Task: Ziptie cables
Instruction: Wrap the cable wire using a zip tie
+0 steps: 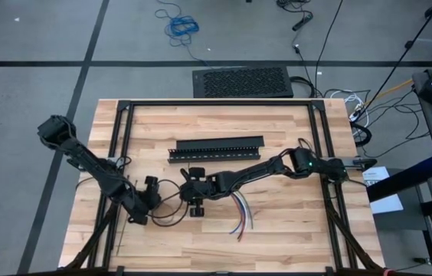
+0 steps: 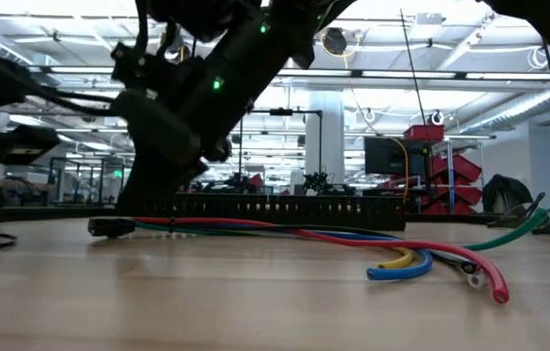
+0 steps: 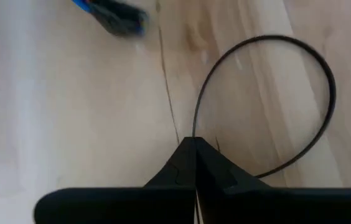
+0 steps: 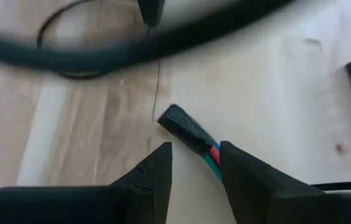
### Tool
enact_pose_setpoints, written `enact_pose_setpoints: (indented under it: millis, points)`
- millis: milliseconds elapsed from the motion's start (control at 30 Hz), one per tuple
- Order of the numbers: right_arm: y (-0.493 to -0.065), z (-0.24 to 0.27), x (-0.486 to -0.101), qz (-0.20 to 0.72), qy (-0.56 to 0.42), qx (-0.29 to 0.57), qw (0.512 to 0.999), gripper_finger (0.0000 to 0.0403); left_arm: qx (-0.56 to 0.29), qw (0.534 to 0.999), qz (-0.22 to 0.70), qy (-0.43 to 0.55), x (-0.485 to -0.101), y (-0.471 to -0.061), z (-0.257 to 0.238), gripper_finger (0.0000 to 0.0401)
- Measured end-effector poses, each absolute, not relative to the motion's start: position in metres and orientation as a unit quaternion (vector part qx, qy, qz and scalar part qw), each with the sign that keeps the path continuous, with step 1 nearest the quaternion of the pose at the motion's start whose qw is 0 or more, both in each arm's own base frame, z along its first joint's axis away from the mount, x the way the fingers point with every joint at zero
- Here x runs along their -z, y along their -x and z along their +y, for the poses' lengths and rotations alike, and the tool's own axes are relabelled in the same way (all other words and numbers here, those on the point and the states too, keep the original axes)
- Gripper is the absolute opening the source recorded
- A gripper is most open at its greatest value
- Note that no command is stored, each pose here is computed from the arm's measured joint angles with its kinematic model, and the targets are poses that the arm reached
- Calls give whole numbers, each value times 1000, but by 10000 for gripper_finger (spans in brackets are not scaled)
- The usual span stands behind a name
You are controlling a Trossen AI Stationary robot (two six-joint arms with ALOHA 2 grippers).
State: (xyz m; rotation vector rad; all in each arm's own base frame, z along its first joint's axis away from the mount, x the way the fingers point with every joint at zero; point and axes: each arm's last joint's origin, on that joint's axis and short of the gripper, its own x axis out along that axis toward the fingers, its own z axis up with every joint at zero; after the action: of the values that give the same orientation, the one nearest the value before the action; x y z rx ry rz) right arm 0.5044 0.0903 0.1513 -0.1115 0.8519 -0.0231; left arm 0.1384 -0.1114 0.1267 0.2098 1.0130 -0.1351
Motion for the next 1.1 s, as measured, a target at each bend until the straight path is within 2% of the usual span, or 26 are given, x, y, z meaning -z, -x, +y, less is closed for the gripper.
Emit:
enact_pose_setpoints:
  millis: [367,533,700,1100]
  points:
    - [-486,112,-208,381,87,-6,920,100,55,903,410,-119,-159,-163,-122,0]
    - [-484,124,-208,380,58,-53,921,117,47,910,399,-103,-174,-178,-120,0]
    - [-486,125,-200,387,44,-47,920,132,47,899,426,-92,-172,-194,-121,0]
    - [-489,127,-184,399,35,-39,916,127,52,891,442,-91,-172,-219,-136,0]
